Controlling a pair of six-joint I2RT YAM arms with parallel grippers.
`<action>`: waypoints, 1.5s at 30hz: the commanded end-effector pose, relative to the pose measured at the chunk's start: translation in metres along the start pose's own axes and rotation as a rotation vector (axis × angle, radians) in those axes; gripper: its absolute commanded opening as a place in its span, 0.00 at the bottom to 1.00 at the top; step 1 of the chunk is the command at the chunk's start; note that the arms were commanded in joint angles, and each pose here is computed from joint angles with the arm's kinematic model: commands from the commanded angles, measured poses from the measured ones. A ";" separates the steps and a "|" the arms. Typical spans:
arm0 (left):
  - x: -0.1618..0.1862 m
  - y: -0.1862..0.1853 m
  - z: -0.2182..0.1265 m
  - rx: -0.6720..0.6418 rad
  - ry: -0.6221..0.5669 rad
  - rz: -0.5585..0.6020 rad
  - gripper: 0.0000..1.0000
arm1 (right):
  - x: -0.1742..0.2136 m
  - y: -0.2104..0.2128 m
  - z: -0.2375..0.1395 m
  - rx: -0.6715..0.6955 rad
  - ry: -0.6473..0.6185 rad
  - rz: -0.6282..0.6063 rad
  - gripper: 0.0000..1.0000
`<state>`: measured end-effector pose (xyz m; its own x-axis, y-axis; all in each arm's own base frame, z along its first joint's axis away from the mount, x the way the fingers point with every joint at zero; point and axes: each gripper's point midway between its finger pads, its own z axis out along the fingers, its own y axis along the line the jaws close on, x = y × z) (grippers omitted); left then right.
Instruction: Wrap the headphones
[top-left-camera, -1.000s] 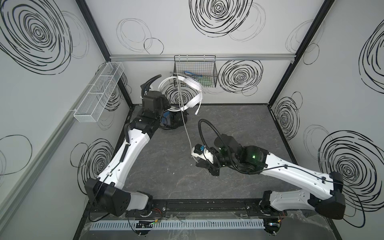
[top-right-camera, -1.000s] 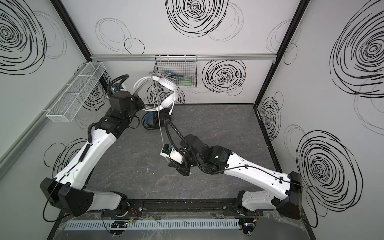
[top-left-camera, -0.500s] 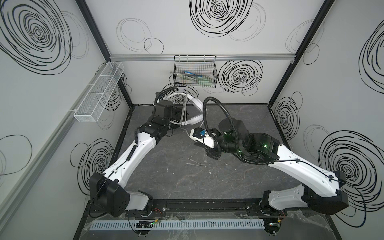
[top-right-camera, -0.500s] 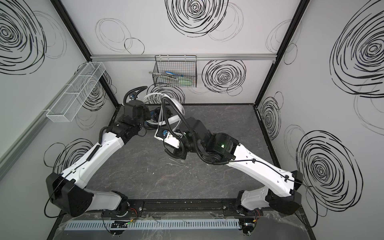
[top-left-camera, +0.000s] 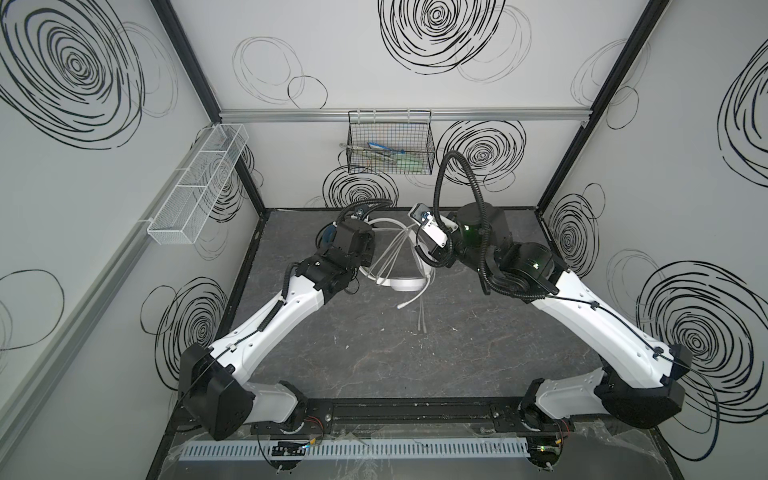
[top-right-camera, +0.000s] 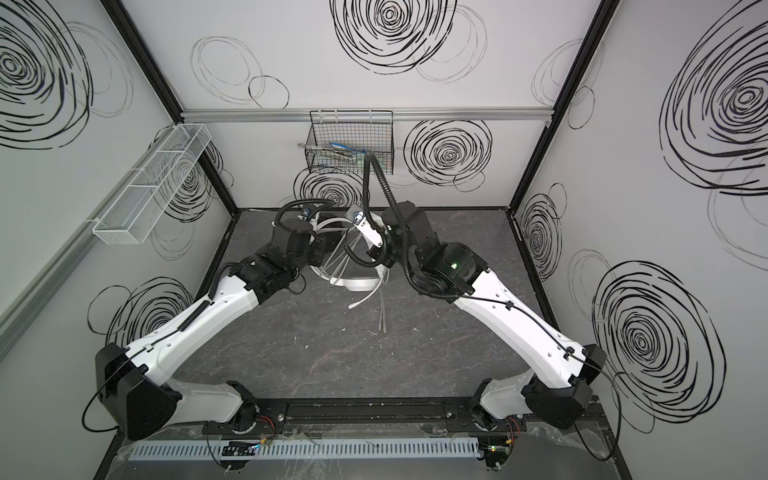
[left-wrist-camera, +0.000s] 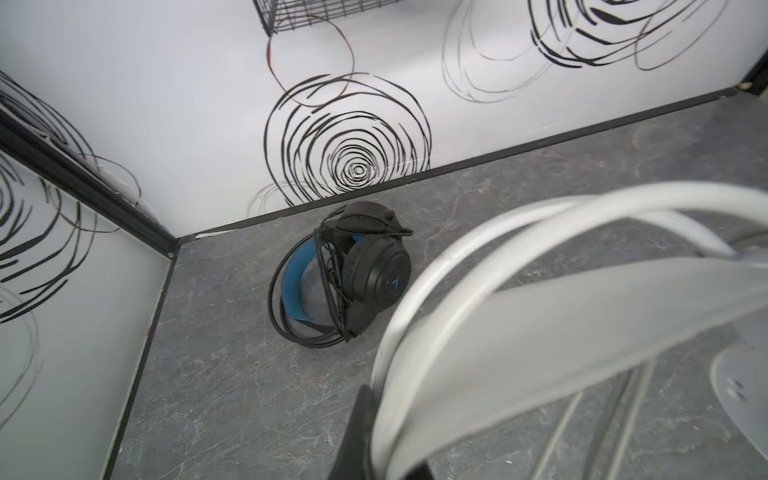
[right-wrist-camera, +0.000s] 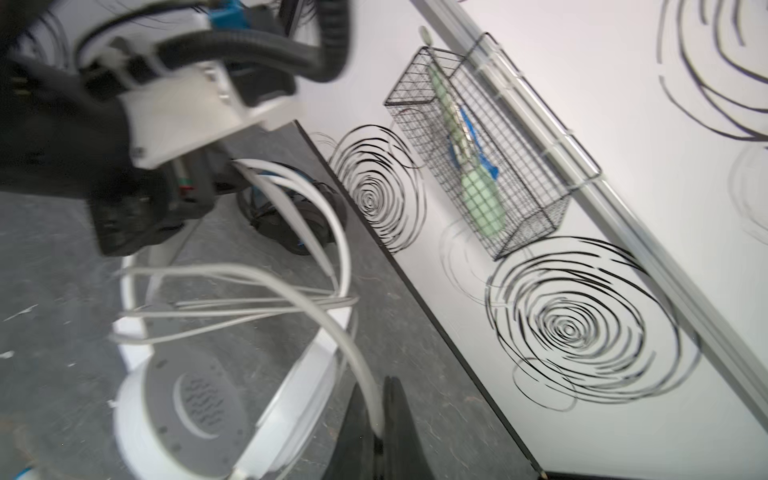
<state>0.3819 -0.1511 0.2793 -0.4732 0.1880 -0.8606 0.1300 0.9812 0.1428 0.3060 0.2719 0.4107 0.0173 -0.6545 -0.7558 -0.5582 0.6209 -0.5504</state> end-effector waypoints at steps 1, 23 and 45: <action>-0.025 0.001 -0.022 0.060 -0.095 -0.043 0.00 | -0.013 -0.054 -0.003 0.216 -0.021 0.057 0.05; -0.013 0.045 -0.026 -0.010 -0.090 -0.282 0.00 | -0.028 -0.024 -0.066 0.132 -0.256 0.056 0.03; -0.033 -0.013 -0.049 0.195 -0.219 -0.075 0.00 | -0.042 -0.043 -0.041 0.220 -0.243 0.059 0.13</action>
<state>0.3557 -0.1538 0.2838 -0.4378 0.1338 -0.8891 0.1956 0.9794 0.0511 0.2825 0.2657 0.4439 0.1736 -0.5795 -0.7962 -0.4547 0.6700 -0.5868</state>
